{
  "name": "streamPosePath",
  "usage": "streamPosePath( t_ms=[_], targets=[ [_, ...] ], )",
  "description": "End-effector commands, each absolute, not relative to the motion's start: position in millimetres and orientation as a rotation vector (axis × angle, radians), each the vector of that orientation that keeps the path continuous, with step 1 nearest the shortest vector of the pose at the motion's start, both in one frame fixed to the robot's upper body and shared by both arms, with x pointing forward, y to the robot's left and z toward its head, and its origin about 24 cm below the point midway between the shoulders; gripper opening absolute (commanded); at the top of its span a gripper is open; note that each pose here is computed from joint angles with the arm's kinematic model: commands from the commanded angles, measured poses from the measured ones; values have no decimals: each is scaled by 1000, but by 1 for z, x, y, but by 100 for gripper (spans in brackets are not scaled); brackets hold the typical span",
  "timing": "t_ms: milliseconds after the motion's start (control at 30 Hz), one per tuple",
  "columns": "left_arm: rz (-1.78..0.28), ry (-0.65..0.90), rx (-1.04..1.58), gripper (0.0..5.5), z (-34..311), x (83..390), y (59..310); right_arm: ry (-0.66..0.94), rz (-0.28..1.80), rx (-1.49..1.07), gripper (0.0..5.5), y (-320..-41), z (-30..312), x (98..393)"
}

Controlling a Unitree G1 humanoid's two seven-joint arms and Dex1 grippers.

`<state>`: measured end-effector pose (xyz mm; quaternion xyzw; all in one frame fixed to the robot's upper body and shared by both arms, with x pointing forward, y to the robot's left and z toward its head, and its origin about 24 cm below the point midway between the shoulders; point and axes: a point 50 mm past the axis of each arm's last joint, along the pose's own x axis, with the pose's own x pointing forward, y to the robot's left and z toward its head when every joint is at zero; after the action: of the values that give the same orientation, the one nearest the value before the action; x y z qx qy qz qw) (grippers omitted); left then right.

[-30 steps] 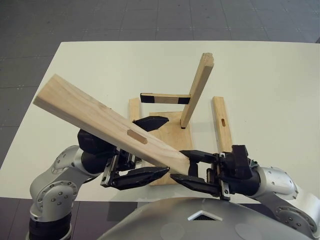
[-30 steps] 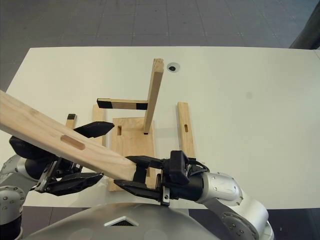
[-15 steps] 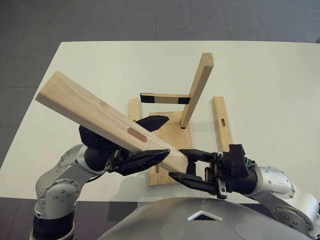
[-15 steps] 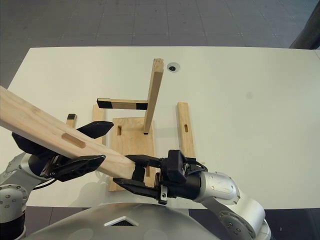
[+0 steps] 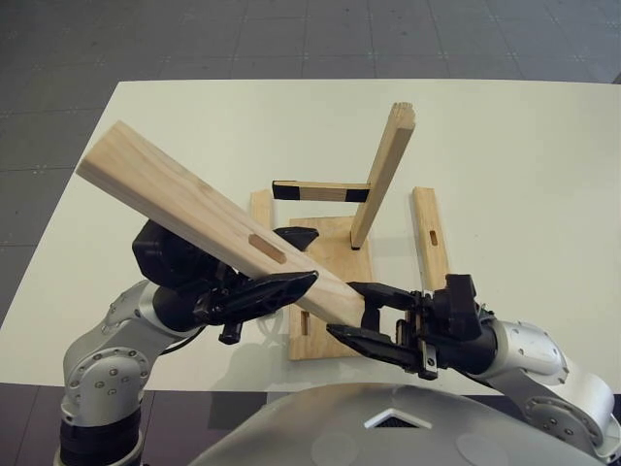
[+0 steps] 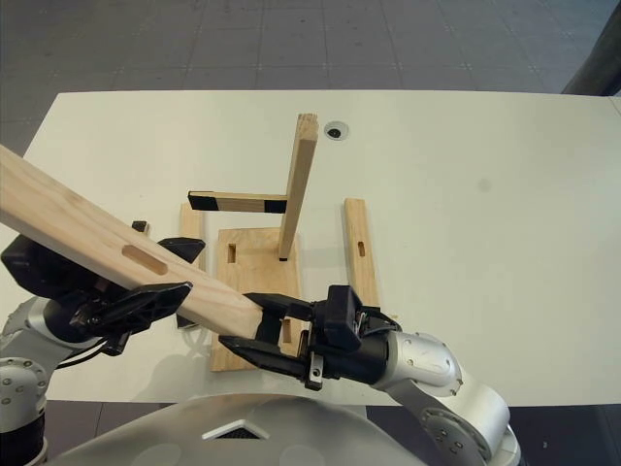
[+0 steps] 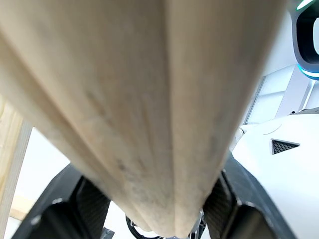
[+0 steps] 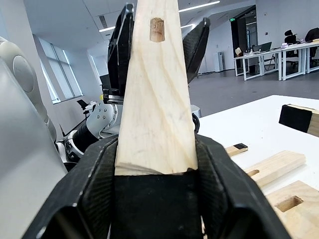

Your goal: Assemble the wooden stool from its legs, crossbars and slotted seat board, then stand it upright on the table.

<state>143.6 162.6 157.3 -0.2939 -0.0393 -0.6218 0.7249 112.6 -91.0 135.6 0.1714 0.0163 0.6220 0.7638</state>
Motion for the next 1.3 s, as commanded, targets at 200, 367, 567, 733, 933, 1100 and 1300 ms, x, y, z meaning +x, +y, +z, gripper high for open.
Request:
streamPosePath(
  t_ms=[200,367,567,733,933,1100,1300],
  targets=[
    [-1280,-127,-661,222,162,152,168,25,1381,378,206,-83,137,107],
    [-1282,-122,-667,219,162,150,167,34,1385,378,206,-81,134,105],
    [-1301,-91,-640,215,159,147,164,46,1361,363,274,-82,133,108],
    [-1294,-69,-556,214,157,146,167,48,1373,332,356,-84,134,107],
    [-1210,-62,-207,210,139,154,189,37,1322,287,461,-93,133,113],
    [-1210,-22,-50,210,121,164,210,34,1280,247,547,-103,132,120],
    [-1262,-127,-101,210,112,173,209,64,1225,212,550,-117,123,126]
  ],
)
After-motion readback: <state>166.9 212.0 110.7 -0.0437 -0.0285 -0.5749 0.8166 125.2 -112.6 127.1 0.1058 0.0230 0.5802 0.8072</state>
